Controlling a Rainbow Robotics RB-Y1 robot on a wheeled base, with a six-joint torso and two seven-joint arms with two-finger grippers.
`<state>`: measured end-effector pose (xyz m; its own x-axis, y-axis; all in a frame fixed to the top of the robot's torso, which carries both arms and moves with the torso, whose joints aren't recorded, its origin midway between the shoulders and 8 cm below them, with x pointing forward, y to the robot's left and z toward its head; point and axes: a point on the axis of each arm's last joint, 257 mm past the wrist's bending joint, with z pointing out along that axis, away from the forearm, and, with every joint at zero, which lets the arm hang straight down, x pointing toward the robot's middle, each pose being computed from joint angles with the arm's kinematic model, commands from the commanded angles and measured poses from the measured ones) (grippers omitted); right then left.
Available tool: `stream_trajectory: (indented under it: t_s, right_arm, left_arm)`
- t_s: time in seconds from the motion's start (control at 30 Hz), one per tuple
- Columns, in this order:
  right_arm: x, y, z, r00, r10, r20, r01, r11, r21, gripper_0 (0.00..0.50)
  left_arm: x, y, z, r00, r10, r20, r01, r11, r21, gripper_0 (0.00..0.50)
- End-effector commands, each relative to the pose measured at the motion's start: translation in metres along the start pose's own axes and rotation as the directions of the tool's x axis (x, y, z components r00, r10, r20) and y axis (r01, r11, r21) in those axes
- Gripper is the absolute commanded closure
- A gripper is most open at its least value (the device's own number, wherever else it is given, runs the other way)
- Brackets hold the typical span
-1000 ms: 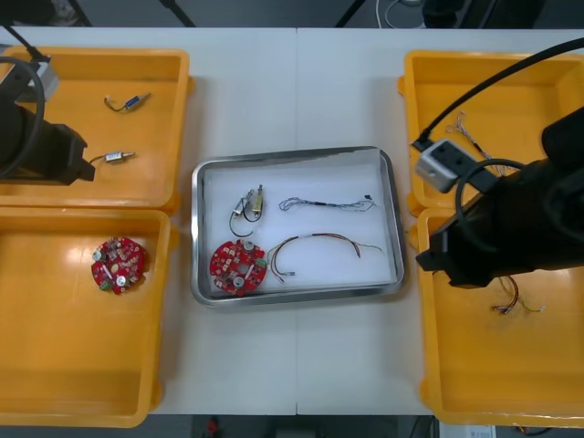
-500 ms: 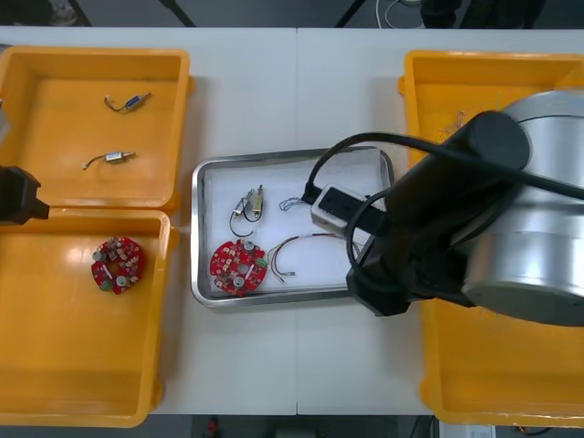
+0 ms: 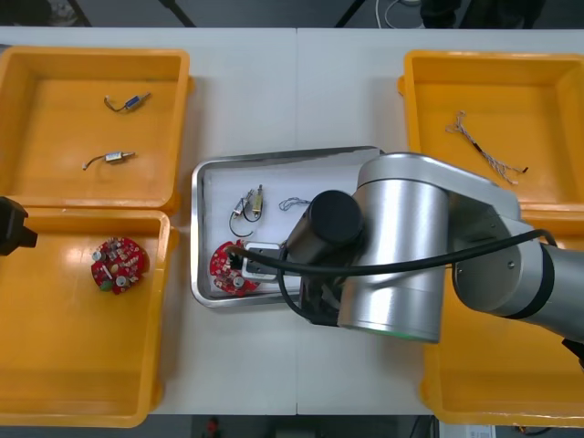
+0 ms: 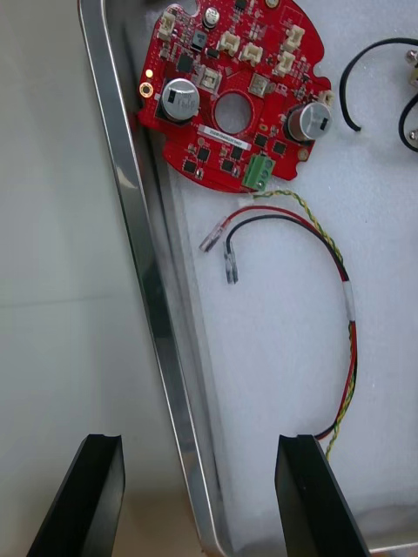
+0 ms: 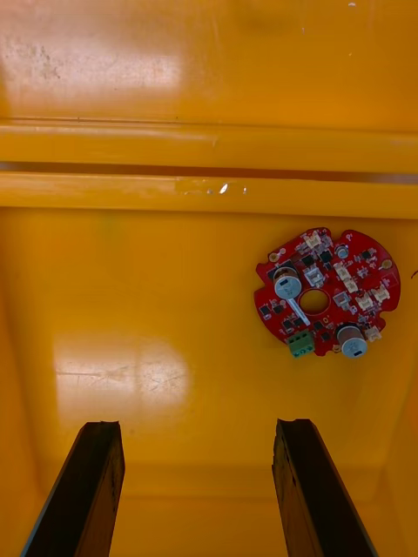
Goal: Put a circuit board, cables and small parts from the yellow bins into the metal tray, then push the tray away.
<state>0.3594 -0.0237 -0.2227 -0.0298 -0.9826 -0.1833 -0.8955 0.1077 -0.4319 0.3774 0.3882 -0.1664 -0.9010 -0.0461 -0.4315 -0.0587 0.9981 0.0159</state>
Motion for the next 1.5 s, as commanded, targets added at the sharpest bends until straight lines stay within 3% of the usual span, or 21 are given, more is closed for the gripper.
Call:
stream_trajectory:
  t_s: [0.03,0.2,0.43,0.8,1.3,1.33,1.37,1.43,1.5]
  right_arm:
    - [-0.024,0.013,0.015,0.990,-0.140,0.029,0.140,0.990,0.027,0.000]
    - [-0.025,0.029,0.039,0.983,-0.179,0.032,0.179,0.984,0.012,0.000]
    - [-0.023,0.033,0.057,0.978,-0.206,-0.007,0.207,0.978,0.036,0.000]
    - [-0.026,0.021,0.067,0.977,-0.210,-0.035,0.212,0.972,0.096,0.000]
    - [-0.020,0.020,0.081,0.976,-0.207,-0.060,0.212,0.972,0.098,0.000]
    - [-0.020,0.019,0.081,0.977,-0.204,-0.060,0.210,0.973,0.100,0.100]
    - [-0.021,0.021,0.080,0.977,-0.205,-0.059,0.210,0.973,0.099,0.240]
    - [-0.020,0.020,0.080,0.977,-0.205,-0.061,0.210,0.972,0.101,0.448]
    - [-0.020,0.019,0.080,0.977,-0.204,-0.060,0.209,0.972,0.103,0.494]
  left_arm:
    - [0.002,0.011,-0.014,0.998,0.053,0.024,-0.052,0.998,-0.033,0.000]
    - [0.003,0.008,-0.015,0.998,0.060,0.026,-0.060,0.998,-0.025,0.000]
    - [0.002,0.008,-0.015,0.998,0.062,0.027,-0.062,0.998,-0.025,0.000]
    - [0.002,0.008,-0.015,0.998,0.062,0.027,-0.062,0.998,-0.025,0.000]
    - [0.002,0.008,-0.015,0.998,0.062,0.027,-0.062,0.998,-0.025,0.000]
    - [0.002,0.008,-0.015,0.998,0.062,0.027,-0.062,0.998,-0.025,0.000]
    - [0.002,0.008,-0.015,0.998,0.062,0.027,-0.062,0.998,-0.025,0.000]
    - [0.002,0.008,-0.015,0.998,0.062,0.027,-0.062,0.998,-0.025,0.000]
    - [0.002,0.008,-0.015,0.998,0.062,0.027,-0.062,0.998,-0.025,0.000]
